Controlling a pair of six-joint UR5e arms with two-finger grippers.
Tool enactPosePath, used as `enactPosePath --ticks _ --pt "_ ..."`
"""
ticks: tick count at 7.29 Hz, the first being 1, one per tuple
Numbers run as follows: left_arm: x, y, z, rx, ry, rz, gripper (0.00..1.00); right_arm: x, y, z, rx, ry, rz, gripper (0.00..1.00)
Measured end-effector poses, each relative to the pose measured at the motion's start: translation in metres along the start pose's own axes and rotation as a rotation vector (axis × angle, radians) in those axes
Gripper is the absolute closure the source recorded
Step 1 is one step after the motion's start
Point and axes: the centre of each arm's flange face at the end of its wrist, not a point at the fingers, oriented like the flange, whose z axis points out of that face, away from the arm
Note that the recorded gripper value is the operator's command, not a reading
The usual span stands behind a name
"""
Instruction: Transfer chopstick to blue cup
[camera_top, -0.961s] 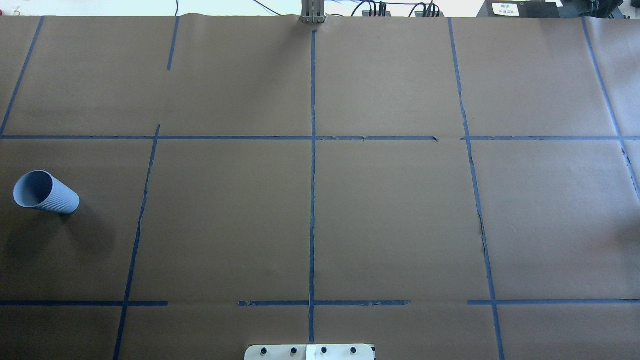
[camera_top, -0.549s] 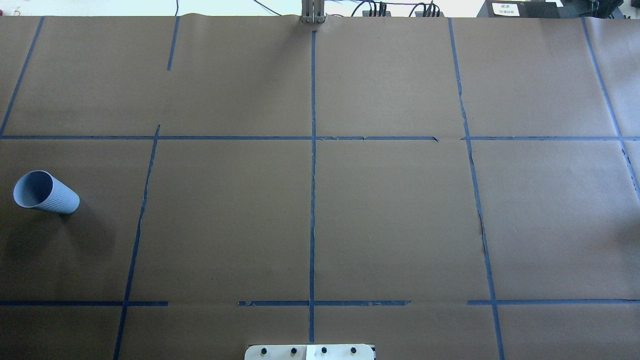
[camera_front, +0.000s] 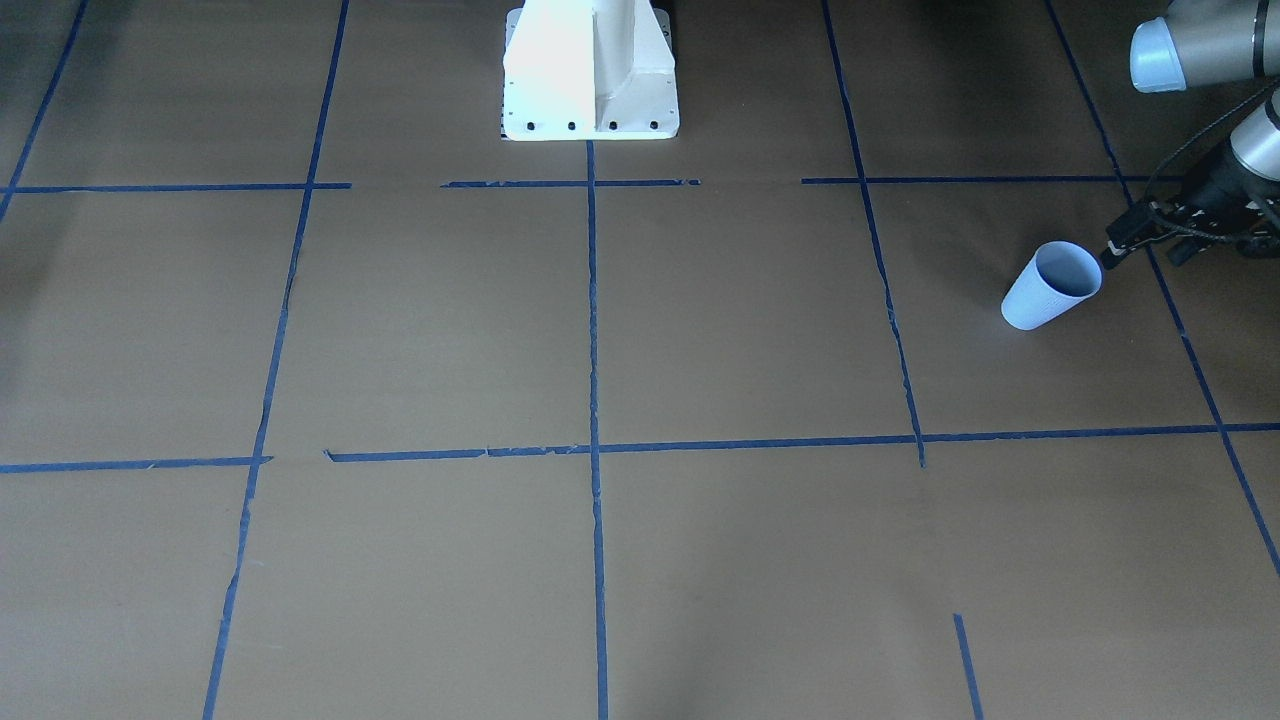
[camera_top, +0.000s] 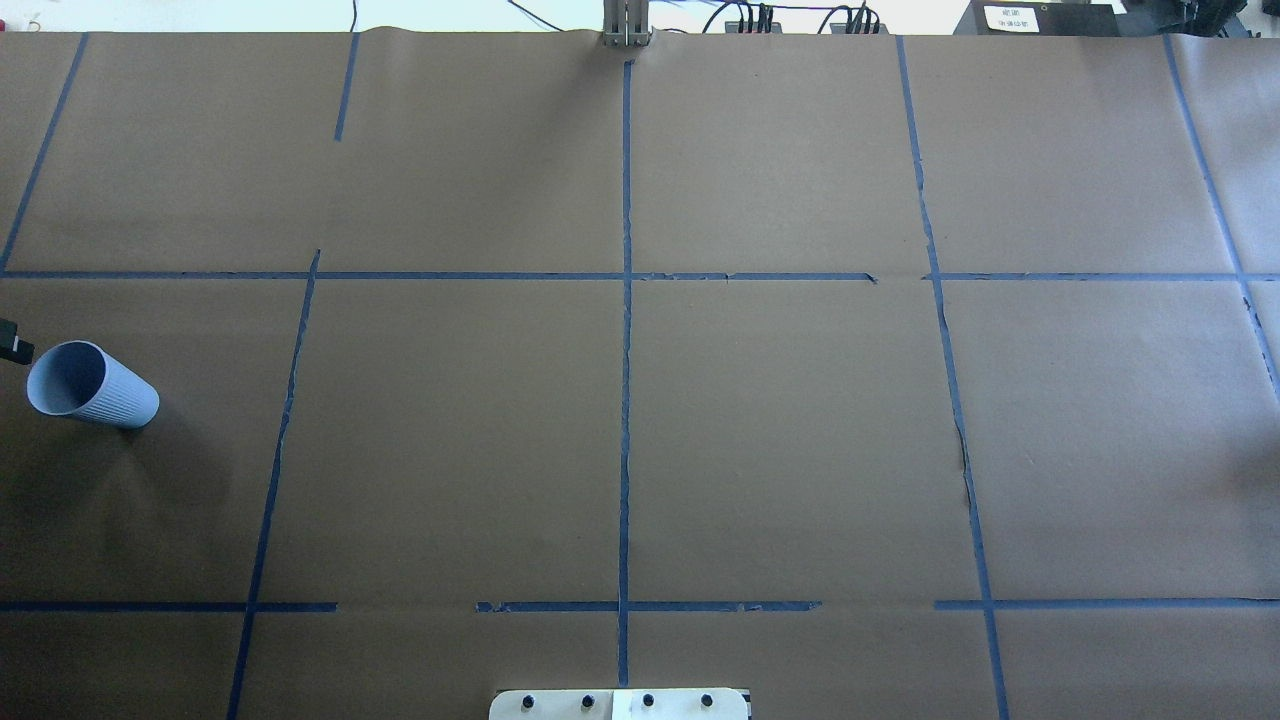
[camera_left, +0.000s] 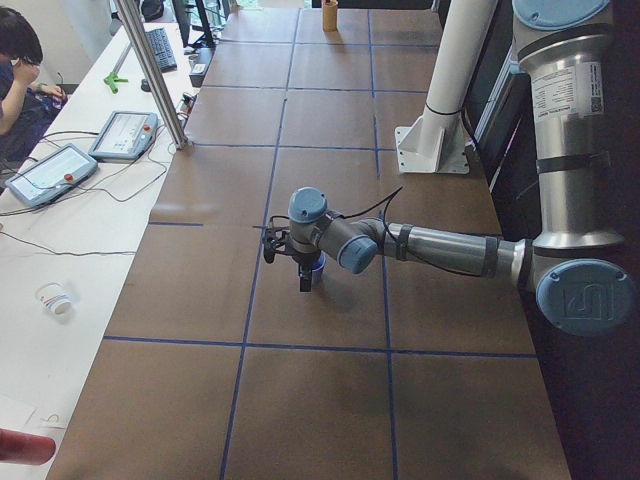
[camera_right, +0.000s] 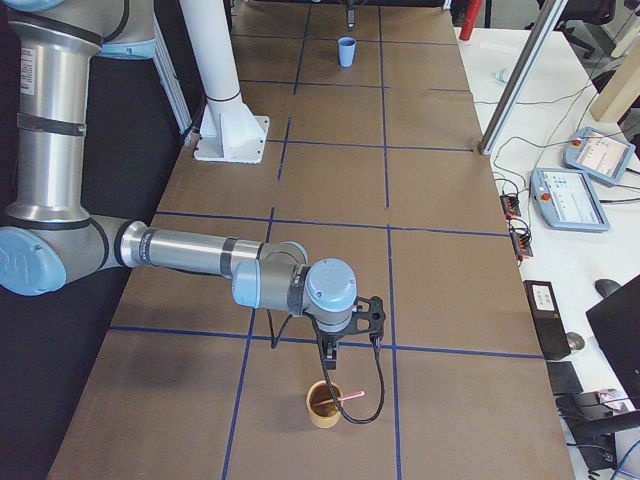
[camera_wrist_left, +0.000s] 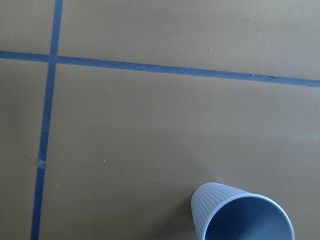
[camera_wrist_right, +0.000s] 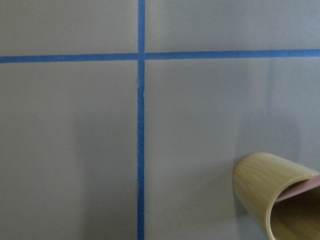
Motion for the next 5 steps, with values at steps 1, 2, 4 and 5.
enactPosePath --ticks 1,2,4,5 --pt "0.004 0.002 0.007 -0.012 -0.003 0.008 0.00 0.000 0.000 0.000 0.000 0.000 0.000 0.01" --pt "0.009 0.003 0.013 -0.025 -0.004 0.018 0.00 0.000 0.000 0.000 0.000 0.001 0.000 0.00" --pt "0.016 0.000 0.028 -0.047 -0.007 0.032 0.00 0.001 0.000 0.001 -0.003 0.001 0.002 0.01" --pt "0.018 -0.002 0.035 -0.057 -0.009 0.035 0.01 0.001 0.000 0.001 -0.003 0.001 0.002 0.00"
